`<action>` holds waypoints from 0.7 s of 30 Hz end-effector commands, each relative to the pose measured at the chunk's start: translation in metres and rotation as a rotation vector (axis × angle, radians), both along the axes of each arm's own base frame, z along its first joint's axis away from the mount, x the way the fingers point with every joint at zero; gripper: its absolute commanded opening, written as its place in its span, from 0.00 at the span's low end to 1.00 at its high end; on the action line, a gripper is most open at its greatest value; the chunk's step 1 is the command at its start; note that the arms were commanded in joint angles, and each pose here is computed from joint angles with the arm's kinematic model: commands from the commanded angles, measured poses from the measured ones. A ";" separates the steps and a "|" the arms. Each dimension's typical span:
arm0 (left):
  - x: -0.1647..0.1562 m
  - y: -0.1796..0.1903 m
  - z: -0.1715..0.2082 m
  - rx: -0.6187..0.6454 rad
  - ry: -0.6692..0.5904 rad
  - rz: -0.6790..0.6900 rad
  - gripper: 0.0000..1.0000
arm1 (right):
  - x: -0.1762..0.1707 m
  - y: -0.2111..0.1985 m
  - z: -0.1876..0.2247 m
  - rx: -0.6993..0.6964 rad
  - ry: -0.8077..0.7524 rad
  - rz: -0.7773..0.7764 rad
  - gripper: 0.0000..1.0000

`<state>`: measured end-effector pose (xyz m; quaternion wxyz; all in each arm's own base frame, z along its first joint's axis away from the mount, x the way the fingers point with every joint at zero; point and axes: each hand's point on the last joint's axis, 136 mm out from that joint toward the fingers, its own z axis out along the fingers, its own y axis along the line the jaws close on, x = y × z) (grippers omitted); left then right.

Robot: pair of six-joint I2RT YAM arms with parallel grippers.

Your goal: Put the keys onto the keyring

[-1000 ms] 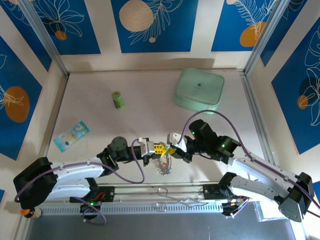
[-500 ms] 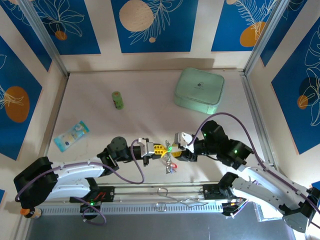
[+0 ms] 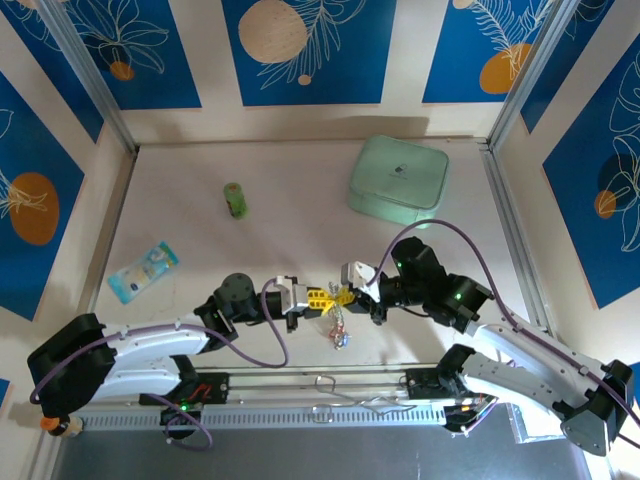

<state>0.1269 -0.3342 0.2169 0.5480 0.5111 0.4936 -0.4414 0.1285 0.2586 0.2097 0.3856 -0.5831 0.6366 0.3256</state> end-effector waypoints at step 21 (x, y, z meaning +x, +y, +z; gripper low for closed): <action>0.010 -0.006 -0.009 0.206 -0.044 0.026 0.15 | -0.002 0.009 0.005 -0.248 -0.153 0.145 0.00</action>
